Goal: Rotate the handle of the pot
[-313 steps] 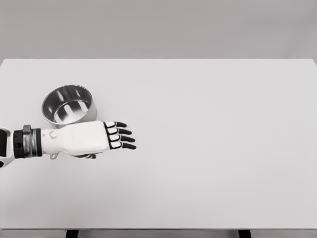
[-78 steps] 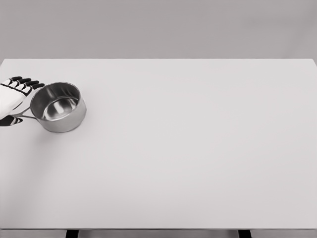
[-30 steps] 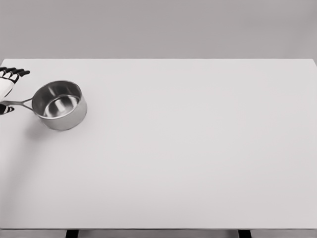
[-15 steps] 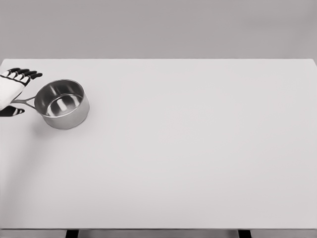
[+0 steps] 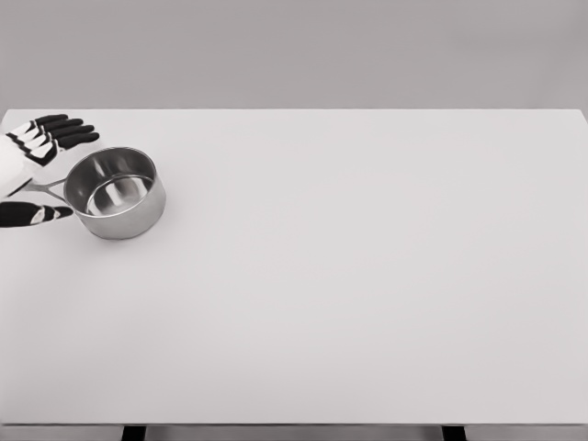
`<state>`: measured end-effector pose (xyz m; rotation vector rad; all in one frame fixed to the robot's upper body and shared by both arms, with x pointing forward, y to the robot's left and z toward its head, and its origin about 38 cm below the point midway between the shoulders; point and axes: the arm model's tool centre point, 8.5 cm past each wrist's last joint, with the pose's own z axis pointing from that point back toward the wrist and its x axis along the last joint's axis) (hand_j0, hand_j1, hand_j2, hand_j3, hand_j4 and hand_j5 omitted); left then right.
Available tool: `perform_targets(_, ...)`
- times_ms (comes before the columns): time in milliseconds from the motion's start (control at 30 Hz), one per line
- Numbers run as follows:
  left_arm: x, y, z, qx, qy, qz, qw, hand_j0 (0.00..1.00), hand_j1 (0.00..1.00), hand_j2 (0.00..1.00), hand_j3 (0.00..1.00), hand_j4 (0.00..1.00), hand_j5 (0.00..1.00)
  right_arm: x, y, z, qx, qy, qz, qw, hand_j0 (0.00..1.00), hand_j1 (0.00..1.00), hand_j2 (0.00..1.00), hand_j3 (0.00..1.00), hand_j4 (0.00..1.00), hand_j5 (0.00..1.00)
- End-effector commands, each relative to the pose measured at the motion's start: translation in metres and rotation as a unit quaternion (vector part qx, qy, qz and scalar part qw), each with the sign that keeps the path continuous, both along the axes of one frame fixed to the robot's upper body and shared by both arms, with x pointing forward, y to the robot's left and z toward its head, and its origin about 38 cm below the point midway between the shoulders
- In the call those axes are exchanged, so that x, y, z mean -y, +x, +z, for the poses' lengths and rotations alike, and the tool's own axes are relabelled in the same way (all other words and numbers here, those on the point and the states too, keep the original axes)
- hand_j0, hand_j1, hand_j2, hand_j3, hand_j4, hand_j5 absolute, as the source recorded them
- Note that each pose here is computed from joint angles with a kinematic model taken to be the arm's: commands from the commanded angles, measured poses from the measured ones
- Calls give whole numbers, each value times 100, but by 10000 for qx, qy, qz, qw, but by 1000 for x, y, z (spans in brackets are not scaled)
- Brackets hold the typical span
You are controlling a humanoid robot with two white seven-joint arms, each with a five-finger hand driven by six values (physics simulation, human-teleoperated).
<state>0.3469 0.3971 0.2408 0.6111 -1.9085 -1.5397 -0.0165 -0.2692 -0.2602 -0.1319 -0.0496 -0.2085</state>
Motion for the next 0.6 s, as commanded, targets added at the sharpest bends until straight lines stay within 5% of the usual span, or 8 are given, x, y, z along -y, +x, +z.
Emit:
perform_targets(0, 13, -6, 12, 97, -291, -226, 9993, 100, 100, 100, 100, 100, 100, 0, 0, 0, 0, 1, -1, 10000, 100, 100, 100, 100, 100, 100)
perform_targets(200, 62, -10, 0, 94, -919, -745, 9929, 100, 100, 100, 100, 100, 100, 0, 0, 0, 1, 1, -1, 10000, 100, 100, 100, 100, 100, 100)
perform_targets(567, 63, -14, -11, -82, -777, -791, 9938, 100, 100, 100, 100, 100, 100, 0, 0, 0, 1, 1, -1, 10000, 100, 100, 100, 100, 100, 100)
